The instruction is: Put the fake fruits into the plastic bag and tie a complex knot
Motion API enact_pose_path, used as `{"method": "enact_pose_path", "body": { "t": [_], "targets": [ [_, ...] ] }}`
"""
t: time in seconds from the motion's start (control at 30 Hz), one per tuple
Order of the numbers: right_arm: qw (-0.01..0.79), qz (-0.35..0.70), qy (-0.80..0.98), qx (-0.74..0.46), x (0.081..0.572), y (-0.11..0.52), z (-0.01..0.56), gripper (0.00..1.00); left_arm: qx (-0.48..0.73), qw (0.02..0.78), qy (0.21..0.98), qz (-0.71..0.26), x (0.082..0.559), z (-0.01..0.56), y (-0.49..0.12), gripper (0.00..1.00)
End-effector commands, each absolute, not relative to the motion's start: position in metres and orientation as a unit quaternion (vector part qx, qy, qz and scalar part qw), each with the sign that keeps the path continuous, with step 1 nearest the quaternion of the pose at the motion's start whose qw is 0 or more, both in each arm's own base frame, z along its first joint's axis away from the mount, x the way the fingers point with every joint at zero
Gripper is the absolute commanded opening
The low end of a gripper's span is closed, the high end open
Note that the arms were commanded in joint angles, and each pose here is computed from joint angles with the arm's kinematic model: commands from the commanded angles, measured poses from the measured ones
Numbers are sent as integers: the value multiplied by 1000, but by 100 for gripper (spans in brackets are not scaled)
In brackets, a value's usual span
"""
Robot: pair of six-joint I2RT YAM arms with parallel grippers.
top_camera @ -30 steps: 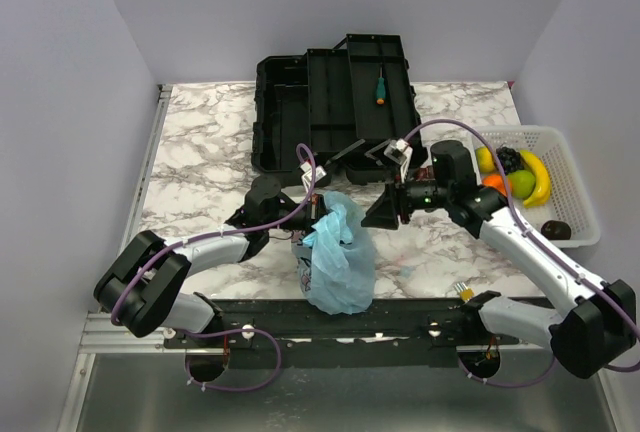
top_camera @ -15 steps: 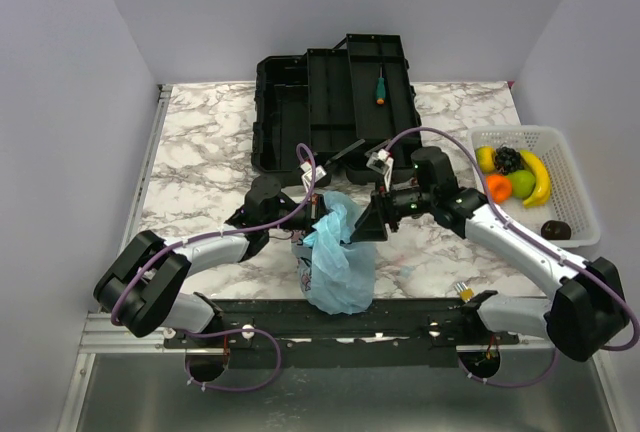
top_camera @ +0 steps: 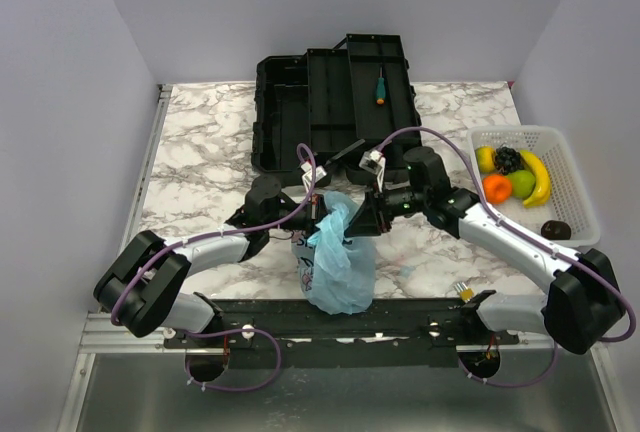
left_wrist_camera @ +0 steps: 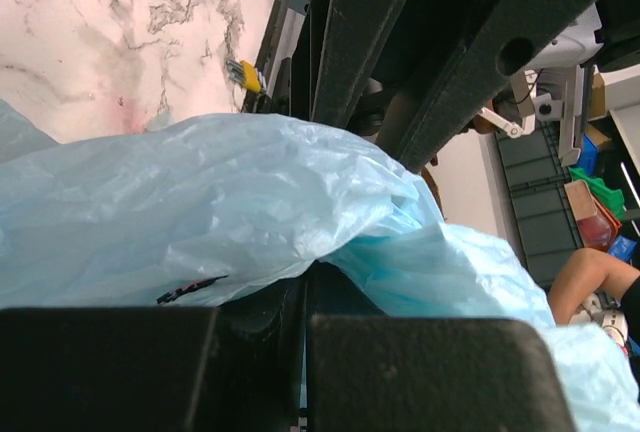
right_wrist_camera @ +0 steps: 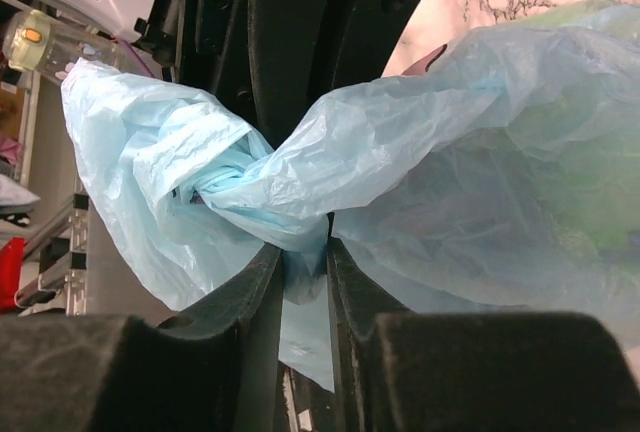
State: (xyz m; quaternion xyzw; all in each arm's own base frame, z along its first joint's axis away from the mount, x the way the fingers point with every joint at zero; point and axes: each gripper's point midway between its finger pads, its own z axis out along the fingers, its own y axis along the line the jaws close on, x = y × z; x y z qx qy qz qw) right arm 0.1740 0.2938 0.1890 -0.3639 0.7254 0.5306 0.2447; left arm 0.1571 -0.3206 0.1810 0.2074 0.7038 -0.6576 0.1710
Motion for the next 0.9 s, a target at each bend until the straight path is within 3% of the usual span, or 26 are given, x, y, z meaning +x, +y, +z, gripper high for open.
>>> {"method": "enact_pose_path", "body": {
  "t": [0.0,0.07,0.13,0.23,0.4,0.63,0.77,0.87],
  "targets": [
    [251,526,719,-379,171,292,192,18,221,183,695,-659,158,188,-320,0],
    [250,523,719,-383,169,290,191,7,218,184,698,-657,159,187,-317,0],
    [254,521,719,-383,169,289,193,1,212,187,702,-654,161,187,-311,9],
    [258,521,718,-384,168,289,196,1,200,194,713,-644,166,185,-296,33],
    [260,519,720,-381,168,288,196,1,172,224,736,-615,174,187,-258,50],
    [262,522,722,-371,169,288,197,1,199,334,757,-525,185,215,-196,57],
    [266,521,722,-370,167,287,199,1,378,416,720,-406,173,233,-165,64],
    [263,525,723,-364,166,286,199,1,472,413,687,-368,146,228,-158,67]
  ]
}}
